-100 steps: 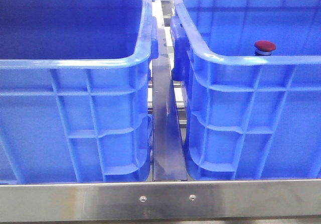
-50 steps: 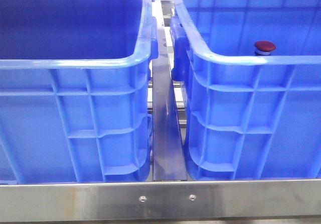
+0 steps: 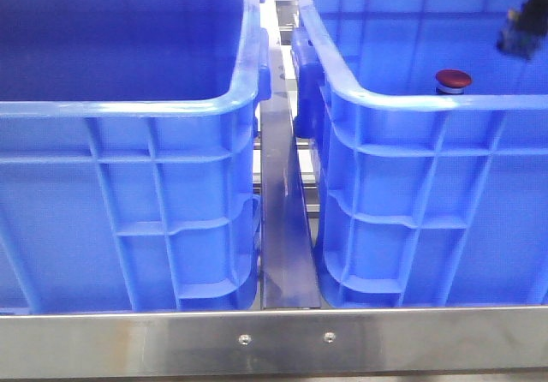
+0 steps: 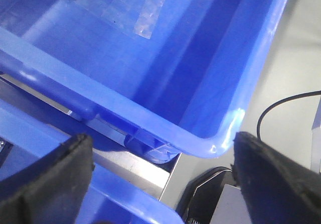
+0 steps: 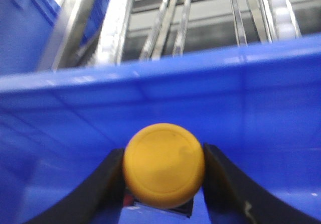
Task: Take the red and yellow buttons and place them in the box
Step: 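Carry the yellow button into the bin beside the red one and release it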
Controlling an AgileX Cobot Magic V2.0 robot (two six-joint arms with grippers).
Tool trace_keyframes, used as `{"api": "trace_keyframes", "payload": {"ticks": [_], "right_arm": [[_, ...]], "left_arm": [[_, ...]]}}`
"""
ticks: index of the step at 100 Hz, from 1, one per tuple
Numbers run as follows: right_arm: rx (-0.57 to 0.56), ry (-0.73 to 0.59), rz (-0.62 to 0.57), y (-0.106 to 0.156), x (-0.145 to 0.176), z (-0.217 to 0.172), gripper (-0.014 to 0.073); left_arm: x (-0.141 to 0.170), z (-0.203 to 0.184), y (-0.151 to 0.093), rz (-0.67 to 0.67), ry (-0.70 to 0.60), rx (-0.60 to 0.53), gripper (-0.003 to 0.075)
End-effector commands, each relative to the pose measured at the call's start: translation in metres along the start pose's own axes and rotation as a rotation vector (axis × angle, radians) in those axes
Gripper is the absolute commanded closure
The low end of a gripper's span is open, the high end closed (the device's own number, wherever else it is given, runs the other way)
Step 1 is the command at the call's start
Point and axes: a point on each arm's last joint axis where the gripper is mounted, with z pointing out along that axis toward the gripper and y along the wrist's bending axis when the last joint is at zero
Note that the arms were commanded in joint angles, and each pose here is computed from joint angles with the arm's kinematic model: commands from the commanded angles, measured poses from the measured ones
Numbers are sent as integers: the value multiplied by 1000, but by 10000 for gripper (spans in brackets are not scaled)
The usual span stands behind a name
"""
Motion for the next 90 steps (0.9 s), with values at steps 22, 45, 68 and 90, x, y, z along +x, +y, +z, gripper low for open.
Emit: {"api": "trace_keyframes", "payload": {"ticks": [22, 45, 68, 90], "right_arm": [[25, 11, -15, -12, -3, 28, 459], [49, 16, -71, -21, -6, 47, 459], [98, 36, -98, -29, 1, 55, 459], [88, 63, -91, -31, 9, 62, 459]], "left_arm": [[-14, -21, -7, 13, -111, -6, 176], [-14, -21, -7, 13, -111, -6, 176], [-14, -21, -7, 15, -110, -8, 176], [-14, -21, -7, 16, -109, -9, 176]]}}
